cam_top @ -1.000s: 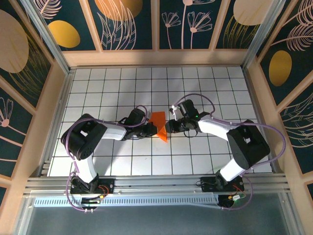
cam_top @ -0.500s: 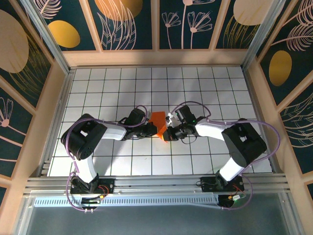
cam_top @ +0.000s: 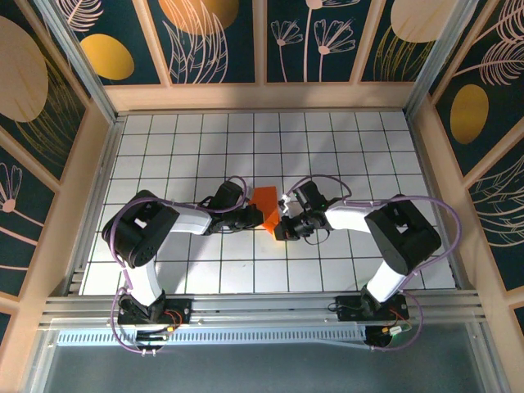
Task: Fold a paper plane with a square sheet of paper (fold left side to right side)
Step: Third fold the triangle at the center of the table.
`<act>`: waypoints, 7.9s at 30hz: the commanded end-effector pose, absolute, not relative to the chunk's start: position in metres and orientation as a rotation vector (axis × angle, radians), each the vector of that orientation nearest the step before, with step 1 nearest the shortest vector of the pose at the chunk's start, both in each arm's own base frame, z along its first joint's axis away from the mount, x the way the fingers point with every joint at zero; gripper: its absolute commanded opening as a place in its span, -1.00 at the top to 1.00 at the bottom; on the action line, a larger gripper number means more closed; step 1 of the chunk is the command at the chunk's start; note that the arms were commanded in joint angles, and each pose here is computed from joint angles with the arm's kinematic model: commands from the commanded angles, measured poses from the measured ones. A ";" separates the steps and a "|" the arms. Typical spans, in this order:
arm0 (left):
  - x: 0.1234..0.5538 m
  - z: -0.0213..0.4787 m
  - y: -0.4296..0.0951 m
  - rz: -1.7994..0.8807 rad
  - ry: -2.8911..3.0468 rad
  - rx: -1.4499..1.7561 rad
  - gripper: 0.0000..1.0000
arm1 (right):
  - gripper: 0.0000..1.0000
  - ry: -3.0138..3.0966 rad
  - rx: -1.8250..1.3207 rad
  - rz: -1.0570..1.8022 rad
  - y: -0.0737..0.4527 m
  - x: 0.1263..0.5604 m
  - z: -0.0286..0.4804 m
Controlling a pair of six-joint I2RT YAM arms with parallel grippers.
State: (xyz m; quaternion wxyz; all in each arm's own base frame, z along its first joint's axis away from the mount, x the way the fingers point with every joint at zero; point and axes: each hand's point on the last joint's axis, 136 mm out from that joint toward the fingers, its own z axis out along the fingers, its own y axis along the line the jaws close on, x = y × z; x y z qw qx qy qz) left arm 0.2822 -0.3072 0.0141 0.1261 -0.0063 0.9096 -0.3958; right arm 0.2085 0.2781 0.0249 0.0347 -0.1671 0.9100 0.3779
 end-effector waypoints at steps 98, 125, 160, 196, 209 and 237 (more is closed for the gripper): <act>0.255 0.047 -0.340 -1.415 2.539 -0.017 1.00 | 1.00 3.079 -0.226 0.638 0.230 0.203 -0.032; 0.255 0.009 -0.333 -1.242 2.666 -0.080 1.00 | 1.00 3.108 -0.262 0.549 0.222 0.200 -0.038; 0.294 -0.014 -0.268 -0.991 2.683 -0.290 1.00 | 1.00 3.156 -0.337 0.474 0.216 0.190 -0.046; 0.292 0.065 -0.296 -1.276 2.467 -0.046 1.00 | 1.00 3.137 -0.327 0.511 0.222 0.194 -0.043; 0.294 0.021 -0.317 -1.215 2.594 -0.029 1.00 | 1.00 3.125 -0.321 0.546 0.226 0.195 -0.038; 0.286 -0.011 -0.291 -1.005 2.721 -0.100 1.00 | 1.00 2.899 -0.346 0.961 0.302 0.233 0.035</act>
